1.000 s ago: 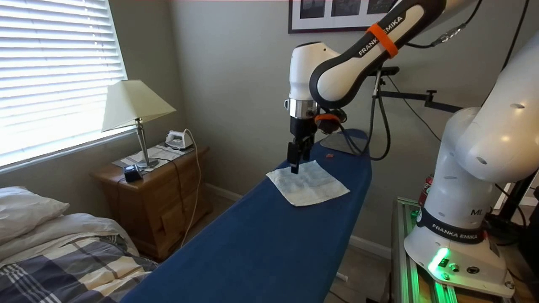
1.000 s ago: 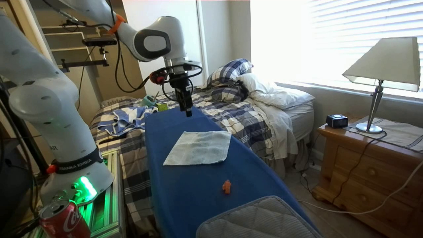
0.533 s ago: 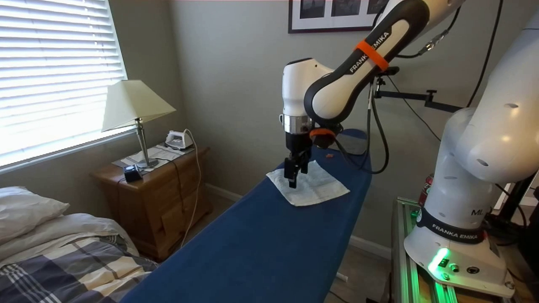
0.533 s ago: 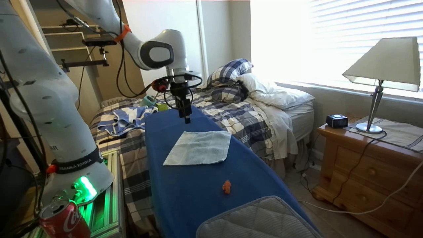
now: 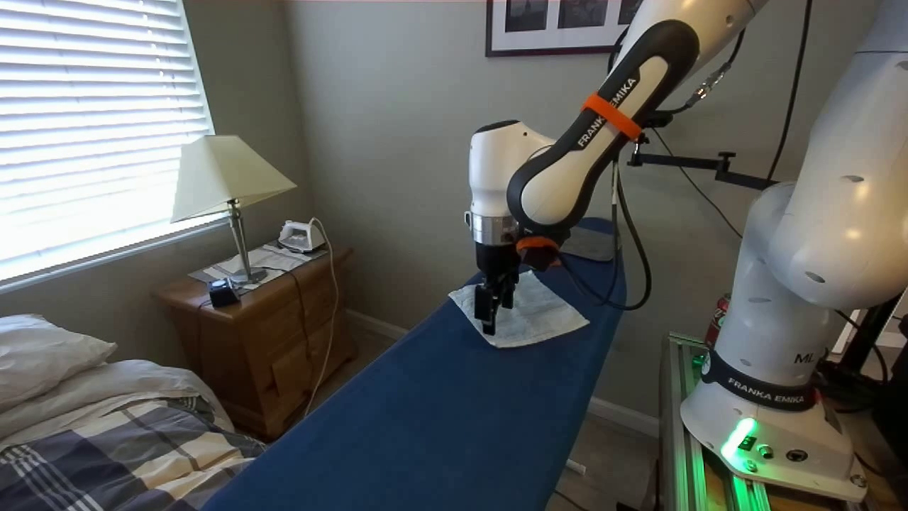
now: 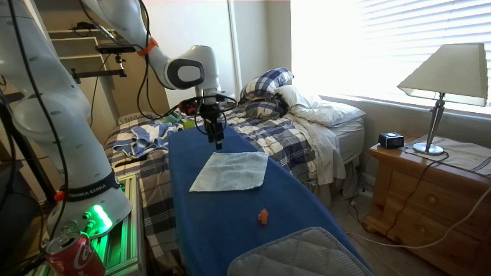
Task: Fold the cloth
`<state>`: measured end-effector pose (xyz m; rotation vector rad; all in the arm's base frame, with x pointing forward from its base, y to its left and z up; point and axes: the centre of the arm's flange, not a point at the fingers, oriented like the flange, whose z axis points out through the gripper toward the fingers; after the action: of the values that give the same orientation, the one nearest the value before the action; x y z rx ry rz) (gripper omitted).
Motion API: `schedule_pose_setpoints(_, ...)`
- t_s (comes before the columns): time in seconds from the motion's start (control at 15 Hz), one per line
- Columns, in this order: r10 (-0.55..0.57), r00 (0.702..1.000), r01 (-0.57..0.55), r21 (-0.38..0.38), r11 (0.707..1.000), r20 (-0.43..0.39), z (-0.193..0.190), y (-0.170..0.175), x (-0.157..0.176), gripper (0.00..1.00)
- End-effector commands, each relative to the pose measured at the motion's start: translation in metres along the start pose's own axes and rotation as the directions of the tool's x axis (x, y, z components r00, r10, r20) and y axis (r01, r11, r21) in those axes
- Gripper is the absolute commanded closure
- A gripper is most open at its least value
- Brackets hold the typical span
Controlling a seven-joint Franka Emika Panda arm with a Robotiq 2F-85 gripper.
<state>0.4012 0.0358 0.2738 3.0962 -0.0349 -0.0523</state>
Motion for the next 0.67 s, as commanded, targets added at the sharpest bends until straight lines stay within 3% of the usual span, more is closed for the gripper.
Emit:
schedule_pose_setpoints(0.0, -0.007, 1.000, 0.007, -0.008, 1.000, 0.002, 0.013, -0.004, 0.001, 0.00)
schedule_pose_setpoints(0.6, -0.033, 0.999, 0.033, -0.011, 0.999, 0.026, 0.029, 0.000, -0.005, 0.00)
